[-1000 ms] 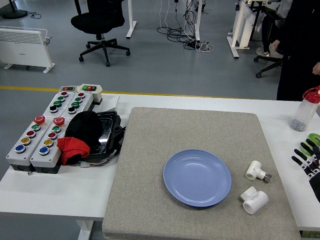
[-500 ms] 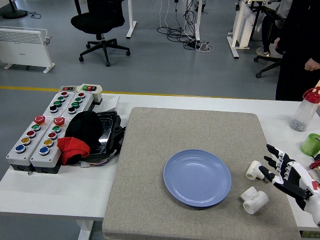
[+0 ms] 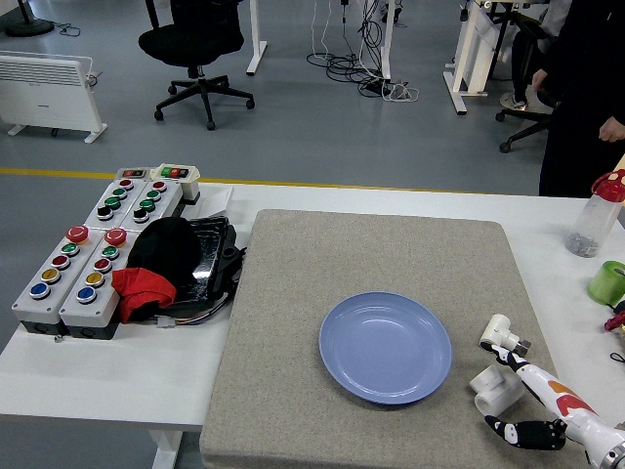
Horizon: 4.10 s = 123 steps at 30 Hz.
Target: Pick pipe place plate twice
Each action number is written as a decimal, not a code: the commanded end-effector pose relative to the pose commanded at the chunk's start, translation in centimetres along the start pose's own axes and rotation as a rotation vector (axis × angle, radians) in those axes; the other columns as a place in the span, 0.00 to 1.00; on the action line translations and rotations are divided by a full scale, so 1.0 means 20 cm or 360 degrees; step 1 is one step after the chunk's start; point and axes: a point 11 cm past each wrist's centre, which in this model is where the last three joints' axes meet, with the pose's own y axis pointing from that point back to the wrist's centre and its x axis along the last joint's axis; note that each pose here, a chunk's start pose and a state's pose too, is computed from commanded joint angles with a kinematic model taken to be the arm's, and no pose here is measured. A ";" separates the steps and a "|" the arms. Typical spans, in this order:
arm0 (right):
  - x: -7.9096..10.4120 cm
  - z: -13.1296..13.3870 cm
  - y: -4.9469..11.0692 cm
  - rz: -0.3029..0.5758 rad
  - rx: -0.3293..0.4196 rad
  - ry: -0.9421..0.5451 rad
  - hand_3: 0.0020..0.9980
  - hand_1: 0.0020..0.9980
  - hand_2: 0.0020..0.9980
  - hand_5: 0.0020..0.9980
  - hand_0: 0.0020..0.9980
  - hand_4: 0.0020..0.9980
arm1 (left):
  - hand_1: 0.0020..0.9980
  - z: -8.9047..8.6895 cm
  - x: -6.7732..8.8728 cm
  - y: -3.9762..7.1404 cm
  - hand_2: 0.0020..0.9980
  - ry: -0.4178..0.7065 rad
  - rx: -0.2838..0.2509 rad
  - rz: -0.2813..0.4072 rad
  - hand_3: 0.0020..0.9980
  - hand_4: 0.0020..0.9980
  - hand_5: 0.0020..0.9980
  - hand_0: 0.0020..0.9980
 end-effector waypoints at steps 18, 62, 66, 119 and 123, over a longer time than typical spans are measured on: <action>-0.01 0.03 -0.04 0.0093 -0.0070 -0.0055 0.81 0.70 0.76 0.28 0.68 0.72 | 0.74 0.00 0.00 0.00 0.72 -0.0001 -0.0001 0.0003 0.66 0.40 1.00 0.71; 0.07 -0.45 -0.34 0.0113 0.0359 -0.0089 0.71 0.50 0.59 0.24 0.39 0.60 | 0.74 -0.02 0.01 0.00 0.72 -0.0023 0.0018 0.0011 0.66 0.40 1.00 0.71; 0.02 -0.55 -0.41 0.0045 0.0417 -0.0046 0.71 0.55 0.60 0.24 0.46 0.58 | 0.74 -0.02 0.00 0.00 0.72 -0.0033 0.0018 0.0010 0.66 0.40 1.00 0.71; 0.28 -0.03 -0.47 0.0074 -0.0230 0.0027 0.92 0.90 0.97 0.37 0.94 0.76 | 0.75 -0.07 0.04 -0.02 0.72 0.0073 0.0048 0.0020 0.66 0.40 1.00 0.71; 0.25 0.04 -0.45 0.0057 -0.0268 0.0014 0.92 0.90 0.97 0.37 0.94 0.76 | 0.75 -0.07 0.04 -0.02 0.72 0.0078 0.0049 0.0020 0.66 0.40 1.00 0.71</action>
